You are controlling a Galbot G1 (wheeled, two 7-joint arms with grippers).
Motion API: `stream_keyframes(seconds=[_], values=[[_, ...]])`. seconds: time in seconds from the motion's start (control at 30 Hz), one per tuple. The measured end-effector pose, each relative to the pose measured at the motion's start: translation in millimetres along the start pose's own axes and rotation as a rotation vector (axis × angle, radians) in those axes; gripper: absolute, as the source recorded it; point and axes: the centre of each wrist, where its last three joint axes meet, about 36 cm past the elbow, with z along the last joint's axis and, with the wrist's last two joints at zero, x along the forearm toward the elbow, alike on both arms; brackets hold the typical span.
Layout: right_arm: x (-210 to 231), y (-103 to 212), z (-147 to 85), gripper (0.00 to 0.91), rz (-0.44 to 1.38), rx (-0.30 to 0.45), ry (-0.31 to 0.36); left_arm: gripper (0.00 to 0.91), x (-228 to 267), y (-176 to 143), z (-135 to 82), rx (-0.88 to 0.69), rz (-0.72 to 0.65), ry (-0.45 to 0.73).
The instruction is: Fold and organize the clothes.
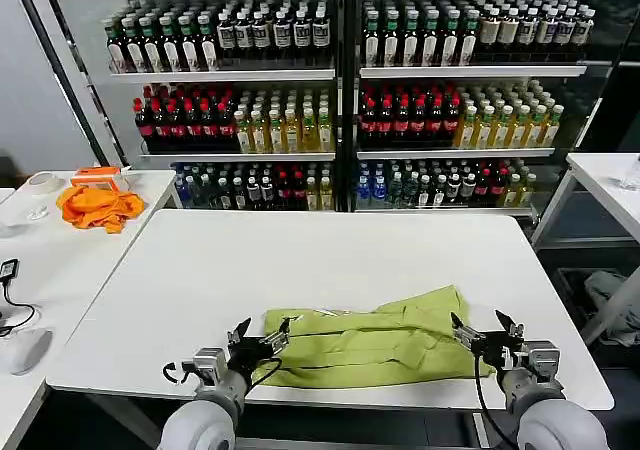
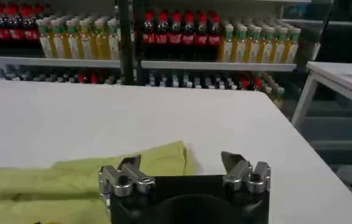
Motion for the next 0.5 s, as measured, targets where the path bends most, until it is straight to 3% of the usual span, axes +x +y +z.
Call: stream_keyframes(seconds=[0.33,0.37,0.4,0.43,0.5], values=[[7,0,2,0.907,0.009,0.003,0.0,0.907,-9,-10,27,-0.016,-0.047,-0.006],[7,0,2,0.907,0.01,0.003,0.001,0.756,-10,-11,30,-0.019,-0.05,-0.007],[8,0,3,0.907,0.011,0.003,0.001,0.524,-11,-11,32,-0.021,-0.054,-0.008],[8,0,3,0.907,0.011,0.002,0.001,0.071,-11,-12,35,-0.024,-0.058,-0.012],[8,1,3,0.907,0.012,0.002,0.0,0.01,-12,-13,39,-0.03,-0.065,-0.018]])
